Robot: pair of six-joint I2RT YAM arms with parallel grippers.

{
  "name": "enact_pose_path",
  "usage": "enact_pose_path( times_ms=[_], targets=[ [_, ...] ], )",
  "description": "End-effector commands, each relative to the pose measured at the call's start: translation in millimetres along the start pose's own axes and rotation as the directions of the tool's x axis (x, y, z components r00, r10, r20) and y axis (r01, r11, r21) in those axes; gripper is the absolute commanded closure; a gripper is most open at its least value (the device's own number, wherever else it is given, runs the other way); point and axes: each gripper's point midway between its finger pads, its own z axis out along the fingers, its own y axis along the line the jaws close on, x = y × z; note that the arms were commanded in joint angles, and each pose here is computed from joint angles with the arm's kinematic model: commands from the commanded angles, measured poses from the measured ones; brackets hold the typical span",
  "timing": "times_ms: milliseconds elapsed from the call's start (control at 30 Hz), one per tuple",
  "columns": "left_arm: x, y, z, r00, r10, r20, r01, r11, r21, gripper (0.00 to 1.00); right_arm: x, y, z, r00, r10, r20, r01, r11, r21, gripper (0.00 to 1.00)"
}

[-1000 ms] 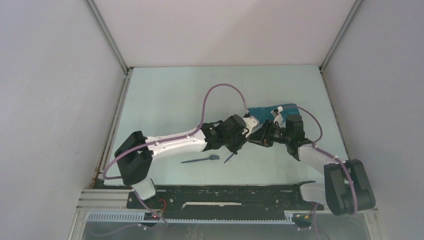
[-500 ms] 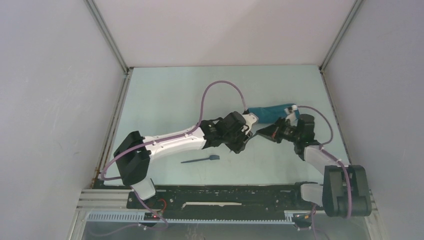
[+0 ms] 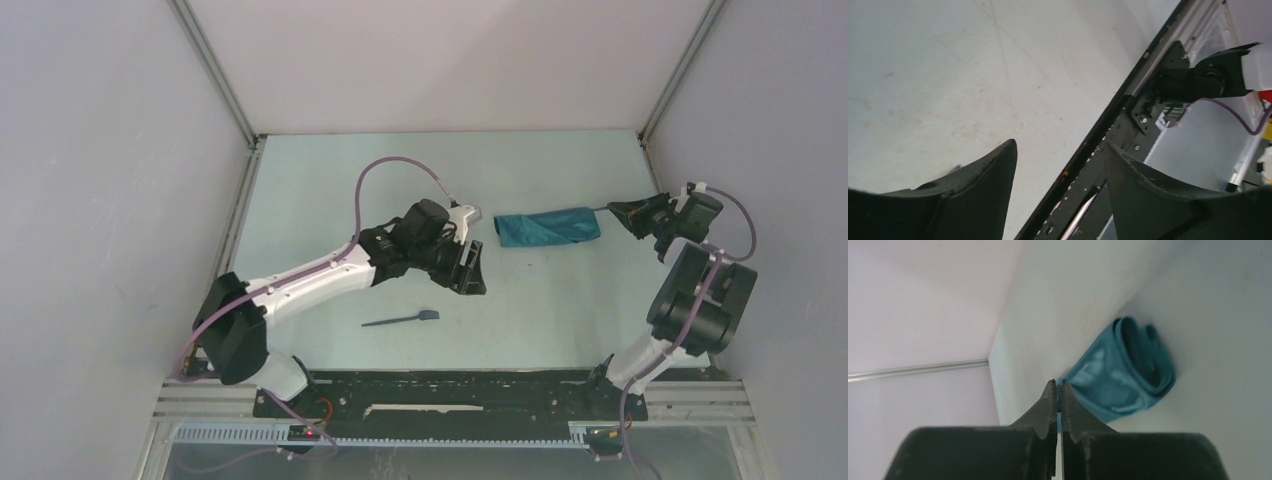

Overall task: Fold the napkin into a case and place the utensils inside
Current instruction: Insert the smaller rectangle folded napkin into the folded napkin.

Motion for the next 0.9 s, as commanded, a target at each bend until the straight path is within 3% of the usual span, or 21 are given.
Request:
enact_pose_path(
  times_ms=[0, 133, 500, 867],
  targets=[
    [-22.1, -29.3, 15.2, 0.996, -0.090, 0.015, 0.086, 0.977, 0.195, 0.30, -16.7, -17.8, 23.3, 0.999, -0.008, -0.042, 0.008, 1.000, -0.002, 1.00],
    [-41.4, -31.9, 33.8, 0.988, -0.153, 0.031, 0.140, 0.958, 0.251, 0.35, -18.2, -33.4, 33.2, 0.999, 0.000, -0.053, 0.001, 1.000, 0.013, 1.00],
    [-102.6, -5.1, 91.4, 0.905, -0.415, 0.091, 0.358, 0.861, 0.361, 0.73, -9.1, -48.1, 47.3, 0.994, 0.051, -0.101, -0.050, 0.999, 0.019, 1.00],
    [-154.1, 64.2, 161.7, 0.835, -0.533, 0.136, 0.471, 0.820, 0.324, 0.84, 3.6, -44.5, 60.0, 0.982, 0.089, -0.164, -0.092, 0.996, -0.010, 1.00]
  ],
)
